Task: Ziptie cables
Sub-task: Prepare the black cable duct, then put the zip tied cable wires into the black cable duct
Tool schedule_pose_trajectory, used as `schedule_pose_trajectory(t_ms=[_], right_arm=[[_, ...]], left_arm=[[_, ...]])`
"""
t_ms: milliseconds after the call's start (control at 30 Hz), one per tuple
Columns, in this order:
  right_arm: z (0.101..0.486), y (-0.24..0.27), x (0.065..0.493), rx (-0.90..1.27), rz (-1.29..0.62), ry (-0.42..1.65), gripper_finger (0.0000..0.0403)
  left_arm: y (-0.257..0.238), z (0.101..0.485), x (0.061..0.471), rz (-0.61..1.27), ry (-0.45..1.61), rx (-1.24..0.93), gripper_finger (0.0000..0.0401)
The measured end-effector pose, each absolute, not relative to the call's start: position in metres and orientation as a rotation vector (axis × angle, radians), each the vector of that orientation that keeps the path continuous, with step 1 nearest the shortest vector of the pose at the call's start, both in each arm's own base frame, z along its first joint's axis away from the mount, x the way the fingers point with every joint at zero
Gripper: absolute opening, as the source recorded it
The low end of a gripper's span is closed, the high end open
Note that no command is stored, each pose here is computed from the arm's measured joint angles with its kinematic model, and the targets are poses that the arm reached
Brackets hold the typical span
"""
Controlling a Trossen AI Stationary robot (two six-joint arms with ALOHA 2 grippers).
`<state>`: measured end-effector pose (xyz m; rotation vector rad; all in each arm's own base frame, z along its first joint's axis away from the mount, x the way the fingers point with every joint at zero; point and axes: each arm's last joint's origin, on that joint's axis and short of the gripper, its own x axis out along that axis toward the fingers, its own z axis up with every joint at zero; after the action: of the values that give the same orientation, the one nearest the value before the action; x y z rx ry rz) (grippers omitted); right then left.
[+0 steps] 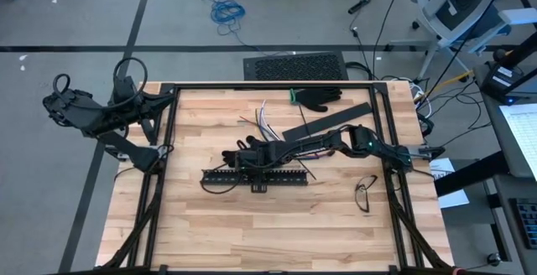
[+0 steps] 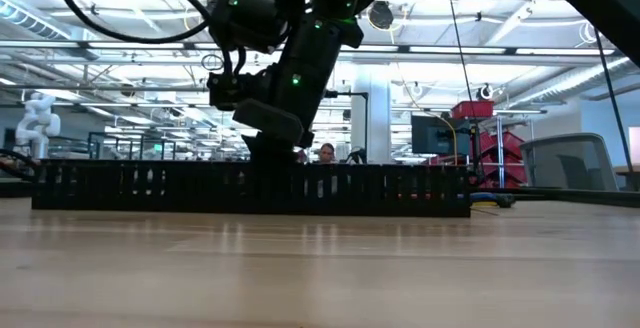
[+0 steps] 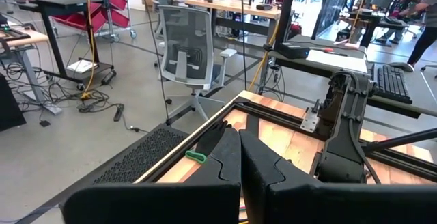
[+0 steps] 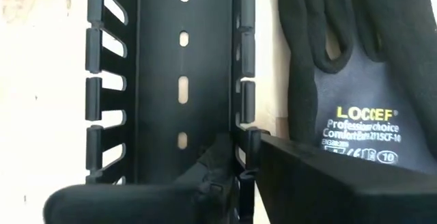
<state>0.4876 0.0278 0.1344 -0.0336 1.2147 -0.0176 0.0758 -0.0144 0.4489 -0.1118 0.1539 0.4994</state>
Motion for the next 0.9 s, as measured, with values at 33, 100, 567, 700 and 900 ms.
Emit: schedule_pose_trajectory(t_ms=[33, 100, 567, 700, 900], right_arm=[[0.135, 0.028, 0.488, -0.031, -0.014, 1.208, 0.0051], [0.138, 0.028, 0.489, -0.031, -0.003, 1.193, 0.0058], [0.151, 0.023, 0.490, -0.055, 0.039, 1.150, 0.0177], [0.174, 0.023, 0.489, -0.079, 0.051, 1.124, 0.0210], [0.210, 0.022, 0.479, -0.160, 0.115, 1.245, 0.0244]], left_arm=[[-0.014, 0.449, 0.076, 0.499, 0.154, -0.112, 0.0000], [-0.014, 0.449, 0.076, 0.500, 0.154, -0.112, 0.0000], [-0.014, 0.449, 0.076, 0.500, 0.156, -0.104, 0.0000], [-0.014, 0.449, 0.076, 0.503, 0.155, -0.104, 0.0000], [-0.014, 0.449, 0.076, 0.503, 0.155, -0.103, 0.0000]])
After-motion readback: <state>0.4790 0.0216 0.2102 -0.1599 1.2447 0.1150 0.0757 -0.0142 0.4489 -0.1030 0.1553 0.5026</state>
